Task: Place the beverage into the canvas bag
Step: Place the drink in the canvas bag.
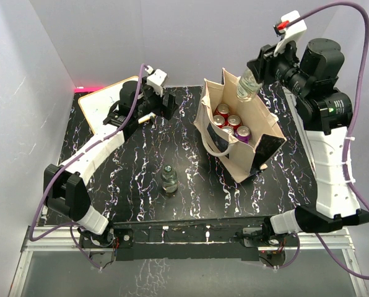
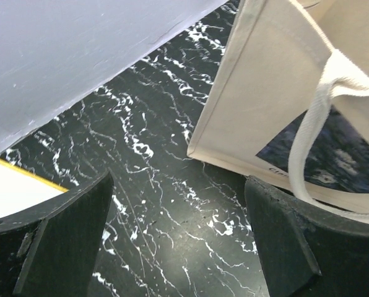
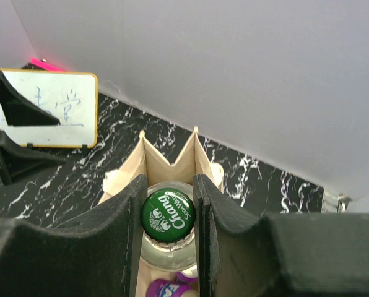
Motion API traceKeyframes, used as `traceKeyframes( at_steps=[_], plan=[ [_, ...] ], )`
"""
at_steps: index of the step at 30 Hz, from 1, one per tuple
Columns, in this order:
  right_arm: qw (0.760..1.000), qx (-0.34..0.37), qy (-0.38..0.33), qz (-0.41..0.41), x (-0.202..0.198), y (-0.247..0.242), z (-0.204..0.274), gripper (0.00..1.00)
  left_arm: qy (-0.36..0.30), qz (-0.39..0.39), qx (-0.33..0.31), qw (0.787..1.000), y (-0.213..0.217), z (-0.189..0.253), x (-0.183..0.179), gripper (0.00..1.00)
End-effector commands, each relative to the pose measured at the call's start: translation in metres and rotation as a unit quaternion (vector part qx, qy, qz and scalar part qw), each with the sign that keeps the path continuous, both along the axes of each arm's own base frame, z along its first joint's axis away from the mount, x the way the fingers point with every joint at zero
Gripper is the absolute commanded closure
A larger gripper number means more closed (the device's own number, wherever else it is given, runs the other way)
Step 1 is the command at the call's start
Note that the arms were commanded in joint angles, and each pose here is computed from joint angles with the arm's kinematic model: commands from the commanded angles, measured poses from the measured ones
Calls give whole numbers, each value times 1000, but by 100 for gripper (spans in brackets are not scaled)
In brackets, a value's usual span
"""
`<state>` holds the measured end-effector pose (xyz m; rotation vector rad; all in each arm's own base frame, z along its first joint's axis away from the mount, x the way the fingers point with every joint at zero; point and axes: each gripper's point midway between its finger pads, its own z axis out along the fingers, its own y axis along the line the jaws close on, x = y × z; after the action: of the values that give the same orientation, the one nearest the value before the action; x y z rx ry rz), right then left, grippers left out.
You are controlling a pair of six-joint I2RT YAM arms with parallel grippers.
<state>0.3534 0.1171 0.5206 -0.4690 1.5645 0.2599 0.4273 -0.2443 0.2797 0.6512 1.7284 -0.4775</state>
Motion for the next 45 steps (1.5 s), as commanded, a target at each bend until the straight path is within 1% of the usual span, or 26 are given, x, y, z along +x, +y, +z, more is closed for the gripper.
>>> traceKeyframes(
  at_steps=[1,3,7,10,12,15,18,20,26,29,32,37,40,45],
  plan=[
    [996,25,-88,-2,-19,-15,45,92,-54,-76,-34,995,-34,47,-8,14],
    [997,24,-72,-1,-18,-17,33,92,-63,-115,-37,991,-49,56,-17,14],
    [999,15,-35,2,-11,-18,0,92,-98,-203,-16,974,-78,70,-44,15],
    [1000,4,-6,0,-7,-19,-28,92,-96,-266,-22,959,-93,81,-62,16],
    [1000,-2,8,-4,-8,-21,-41,92,-89,-314,-23,945,-102,83,-74,16],
    [1000,-10,28,-11,-12,-26,-57,92,-93,-385,-12,918,-119,87,-98,17],
    [999,-20,43,-18,-18,-33,-69,92,-102,-434,16,895,-134,85,-115,17],
    [998,-34,52,-23,-24,-36,-77,92,-92,-461,30,882,-143,76,-122,17],
    [995,-54,73,-37,-40,-45,-95,92,-88,-524,62,845,-163,57,-136,15],
    [994,-61,81,-50,-42,-51,-104,92,-81,-547,72,830,-171,45,-144,16],
    [991,-70,96,-61,-39,-56,-114,92,-69,-560,72,822,-176,33,-149,22],
    [988,-89,117,-52,-36,-55,-131,92,-56,-579,78,809,-179,15,-158,30],
    [987,-98,120,-49,-31,-55,-138,92,-44,-588,76,804,-179,12,-163,34],
    [984,-106,139,-40,-22,-53,-158,92,-31,-598,72,798,-179,7,-167,45]
  ],
)
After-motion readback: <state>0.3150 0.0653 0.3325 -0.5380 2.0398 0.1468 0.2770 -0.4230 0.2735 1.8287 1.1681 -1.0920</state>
